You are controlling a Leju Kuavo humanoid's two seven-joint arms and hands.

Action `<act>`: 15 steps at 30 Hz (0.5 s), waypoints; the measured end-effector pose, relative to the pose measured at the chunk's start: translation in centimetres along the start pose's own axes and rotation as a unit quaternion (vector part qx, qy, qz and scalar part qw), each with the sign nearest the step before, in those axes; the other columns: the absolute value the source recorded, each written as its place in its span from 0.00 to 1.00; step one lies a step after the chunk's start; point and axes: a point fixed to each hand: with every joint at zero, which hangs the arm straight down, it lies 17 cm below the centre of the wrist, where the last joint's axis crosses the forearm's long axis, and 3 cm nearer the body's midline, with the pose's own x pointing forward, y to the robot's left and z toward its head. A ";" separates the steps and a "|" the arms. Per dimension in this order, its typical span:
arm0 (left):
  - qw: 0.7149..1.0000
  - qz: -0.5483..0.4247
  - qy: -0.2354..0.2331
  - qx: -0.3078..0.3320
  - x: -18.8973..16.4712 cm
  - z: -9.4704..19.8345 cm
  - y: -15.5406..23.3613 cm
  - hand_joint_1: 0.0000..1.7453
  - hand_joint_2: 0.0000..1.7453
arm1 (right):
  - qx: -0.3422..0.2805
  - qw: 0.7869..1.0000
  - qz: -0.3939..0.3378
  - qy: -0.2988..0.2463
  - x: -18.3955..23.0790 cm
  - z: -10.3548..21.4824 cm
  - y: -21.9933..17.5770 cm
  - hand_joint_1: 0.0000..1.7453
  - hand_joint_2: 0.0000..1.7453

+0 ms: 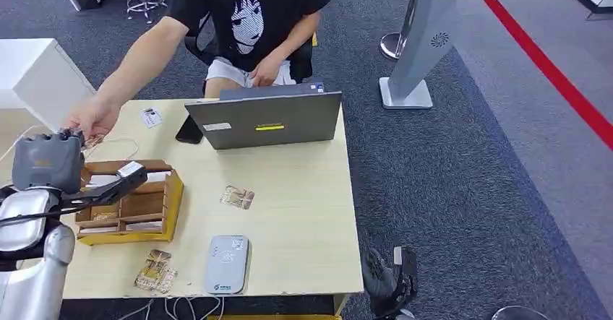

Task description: Pass the card to the sensor for recognition and then transmit it.

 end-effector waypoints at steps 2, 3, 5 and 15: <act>1.000 0.002 -0.011 0.007 0.4 0.4 -0.1 0.00 1.00 | -0.001 1.000 -0.002 -0.001 0.0 0.0 0.0 0.00 1.00; 1.000 0.003 -0.017 0.016 0.6 0.7 0.1 0.00 1.00 | -0.001 1.000 -0.004 -0.002 0.1 0.0 0.0 0.00 1.00; 0.999 0.014 -0.026 0.038 0.9 1.3 1.0 0.00 1.00 | -0.004 1.000 -0.008 -0.003 0.1 0.1 -0.1 0.00 1.00; 0.980 0.113 -0.047 0.157 -0.7 8.8 7.5 0.00 1.00 | -0.023 0.999 -0.034 -0.010 -0.7 1.1 -1.2 0.00 1.00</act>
